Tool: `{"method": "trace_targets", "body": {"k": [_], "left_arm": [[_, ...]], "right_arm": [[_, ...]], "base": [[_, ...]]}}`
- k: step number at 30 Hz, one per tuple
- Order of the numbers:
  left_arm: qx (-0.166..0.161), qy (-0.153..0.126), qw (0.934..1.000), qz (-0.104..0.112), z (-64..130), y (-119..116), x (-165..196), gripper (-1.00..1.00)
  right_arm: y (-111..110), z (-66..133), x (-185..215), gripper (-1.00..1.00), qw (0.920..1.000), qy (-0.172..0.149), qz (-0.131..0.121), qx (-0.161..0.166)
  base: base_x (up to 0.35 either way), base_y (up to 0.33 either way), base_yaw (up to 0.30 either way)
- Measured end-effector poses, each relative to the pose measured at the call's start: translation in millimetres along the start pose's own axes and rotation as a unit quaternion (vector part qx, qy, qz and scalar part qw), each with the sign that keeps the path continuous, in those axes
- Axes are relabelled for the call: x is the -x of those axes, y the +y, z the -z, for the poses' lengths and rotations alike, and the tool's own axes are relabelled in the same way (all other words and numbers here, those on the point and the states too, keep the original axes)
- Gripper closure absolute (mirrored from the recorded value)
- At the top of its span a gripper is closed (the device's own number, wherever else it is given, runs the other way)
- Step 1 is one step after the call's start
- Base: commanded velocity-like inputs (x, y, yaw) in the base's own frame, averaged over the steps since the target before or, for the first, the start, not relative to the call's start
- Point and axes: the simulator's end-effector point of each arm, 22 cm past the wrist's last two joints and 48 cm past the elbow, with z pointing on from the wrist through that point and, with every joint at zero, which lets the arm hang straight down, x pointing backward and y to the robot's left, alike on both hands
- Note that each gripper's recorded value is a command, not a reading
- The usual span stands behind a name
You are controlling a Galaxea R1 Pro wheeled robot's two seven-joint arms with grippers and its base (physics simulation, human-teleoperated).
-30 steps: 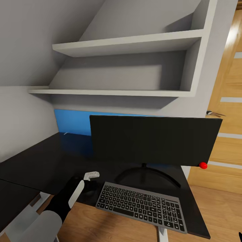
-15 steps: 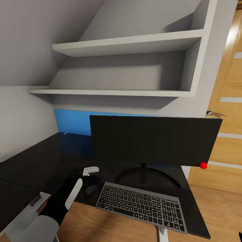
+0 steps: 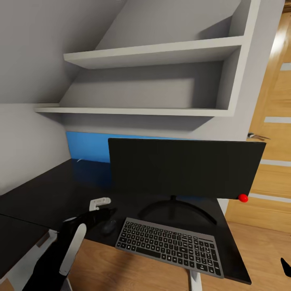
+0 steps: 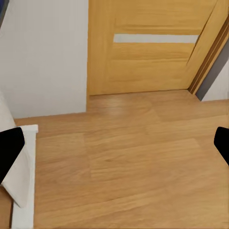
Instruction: In the bedroom, organize the workspace by keeping the computer under the desk, ensuring the monitor is on the desk, placing the keyboard on the desk next to the monitor, placing the mouse on the desk next to the keyboard, moving the folder from the swivel chair onto the desk next to the mouse, stacking the notebook on top of the folder with the pen on top of the notebook, and positioning the swivel chair next to the desk.
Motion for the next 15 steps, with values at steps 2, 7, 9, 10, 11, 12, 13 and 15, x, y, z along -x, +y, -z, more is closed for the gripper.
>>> {"method": "trace_targets", "body": {"k": [2, 7, 9, 10, 11, 12, 13, 15], "left_arm": [[0.003, -0.012, 0.9999, 0.009, 8.8, 5.7, 7.2, -1.00], [0.006, -0.020, 0.9993, 0.032, 20.0, 13.5, 16.1, -1.00], [0.009, -0.020, 0.9991, 0.036, 22.9, 15.2, 18.5, -1.00], [0.012, -0.020, 0.9990, 0.039, 24.4, 16.7, 19.4, -1.00], [0.013, -0.020, 0.9989, 0.040, 25.5, 16.9, 20.3, -1.00], [0.014, -0.019, 0.9989, 0.041, 26.5, 17.0, 20.9, -1.00], [0.018, -0.018, 0.9987, 0.044, 27.7, 19.1, 19.7, -1.00], [0.025, -0.017, 0.9983, 0.049, 30.1, 23.6, 19.1, -1.00]], "right_arm": [[6.3, 0.5, 3.9, -1.00, 0.9999, 0.012, -0.001, 0.006], [21.6, -5.4, 25.6, -1.00, 0.9996, 0.021, -0.011, 0.017], [27.8, -7.3, 37.0, -1.00, 0.9995, 0.017, -0.015, 0.021], [37.2, -9.5, 46.0, -1.00, 0.9994, 0.013, -0.016, 0.029], [42.9, -10.3, 51.6, -1.00, 0.9992, 0.011, -0.016, 0.034], [48.9, -11.0, 56.7, -1.00, 0.9990, 0.009, -0.015, 0.040], [61.3, -12.7, 63.5, -1.00, 0.9985, 0.009, -0.015, 0.051], [74.0, -13.5, 69.4, -1.00, 0.9978, 0.016, -0.014, 0.062]], "base": [[-0.032, 0.000, 0.000], [-0.015, 0.000, 0.000], [-0.005, 0.000, 0.000], [-0.003, 0.000, 0.000], [-0.002, 0.000, 0.000], [-0.002, 0.000, 0.000], [-0.001, 0.000, 0.000], [-0.001, 0.000, 0.000]]}}
